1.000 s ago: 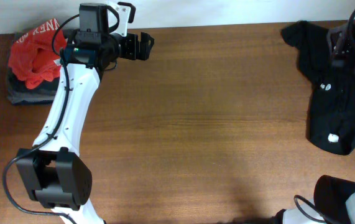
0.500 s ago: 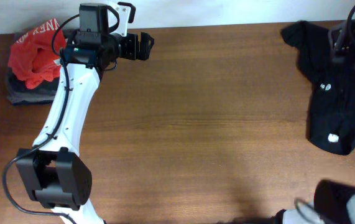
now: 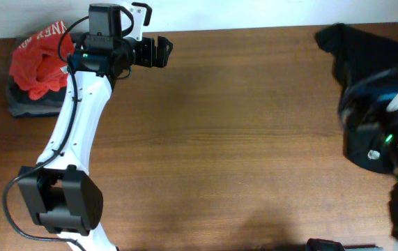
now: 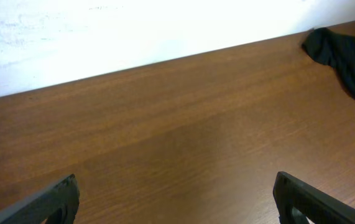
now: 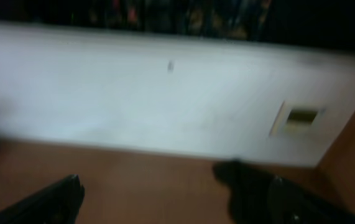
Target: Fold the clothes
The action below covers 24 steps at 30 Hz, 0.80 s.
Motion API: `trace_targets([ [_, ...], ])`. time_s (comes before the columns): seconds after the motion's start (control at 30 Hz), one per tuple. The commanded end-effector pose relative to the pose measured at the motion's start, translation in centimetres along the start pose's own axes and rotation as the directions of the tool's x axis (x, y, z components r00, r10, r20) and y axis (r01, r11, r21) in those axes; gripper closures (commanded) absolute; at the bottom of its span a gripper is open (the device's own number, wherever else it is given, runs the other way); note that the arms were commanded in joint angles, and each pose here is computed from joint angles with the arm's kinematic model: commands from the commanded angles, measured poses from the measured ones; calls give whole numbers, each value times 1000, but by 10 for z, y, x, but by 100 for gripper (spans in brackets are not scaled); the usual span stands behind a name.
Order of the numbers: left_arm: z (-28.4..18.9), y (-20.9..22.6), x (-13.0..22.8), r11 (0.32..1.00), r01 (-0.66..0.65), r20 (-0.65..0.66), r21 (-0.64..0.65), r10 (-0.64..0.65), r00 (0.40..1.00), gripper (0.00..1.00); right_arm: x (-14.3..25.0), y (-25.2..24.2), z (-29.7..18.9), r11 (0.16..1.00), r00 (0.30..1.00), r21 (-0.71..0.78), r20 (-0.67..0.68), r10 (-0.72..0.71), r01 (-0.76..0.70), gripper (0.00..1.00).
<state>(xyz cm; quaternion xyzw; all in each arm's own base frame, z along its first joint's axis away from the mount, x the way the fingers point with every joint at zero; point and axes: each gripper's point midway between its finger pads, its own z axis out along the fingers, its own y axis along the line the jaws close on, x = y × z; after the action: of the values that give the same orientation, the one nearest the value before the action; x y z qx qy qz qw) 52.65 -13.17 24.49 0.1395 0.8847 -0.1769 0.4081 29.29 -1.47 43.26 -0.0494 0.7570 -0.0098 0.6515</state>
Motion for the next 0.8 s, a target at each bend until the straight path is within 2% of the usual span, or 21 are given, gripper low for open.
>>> trace_targets([
  [0.0, -4, -3, -2, 1000, 3, 6, 10, -3, 1000, 1, 60, 17, 2, 998, 1000, -57, -23, -2, 1, 1],
  [0.17, -4, -3, -2, 1000, 3, 7, 10, -3, 1000, 1, 133, 29, 2, 998, 1000, -66, 24, -11, 13, 1],
  [0.27, -4, -3, -2, 1000, 3, 7, 10, -3, 1000, 1, 176, 34, 2, 998, 993, -56, 117, 0, 7, 1],
  [0.43, -4, -3, -2, 1000, 3, 7, 10, -3, 1000, 1, 209, 44, -3, 998, 987, -60, 163, -5, 15, 1],
  [0.53, -4, -3, -2, 1000, 3, 7, 10, -3, 1000, 1, 226, 32, -5, 995, 981, 15, 171, 97, -101, 1],
  [0.77, -4, -3, -2, 1000, 3, 7, 10, -3, 1000, 1, 248, 29, -4, 992, 981, 47, 162, 105, -114, 1],
])
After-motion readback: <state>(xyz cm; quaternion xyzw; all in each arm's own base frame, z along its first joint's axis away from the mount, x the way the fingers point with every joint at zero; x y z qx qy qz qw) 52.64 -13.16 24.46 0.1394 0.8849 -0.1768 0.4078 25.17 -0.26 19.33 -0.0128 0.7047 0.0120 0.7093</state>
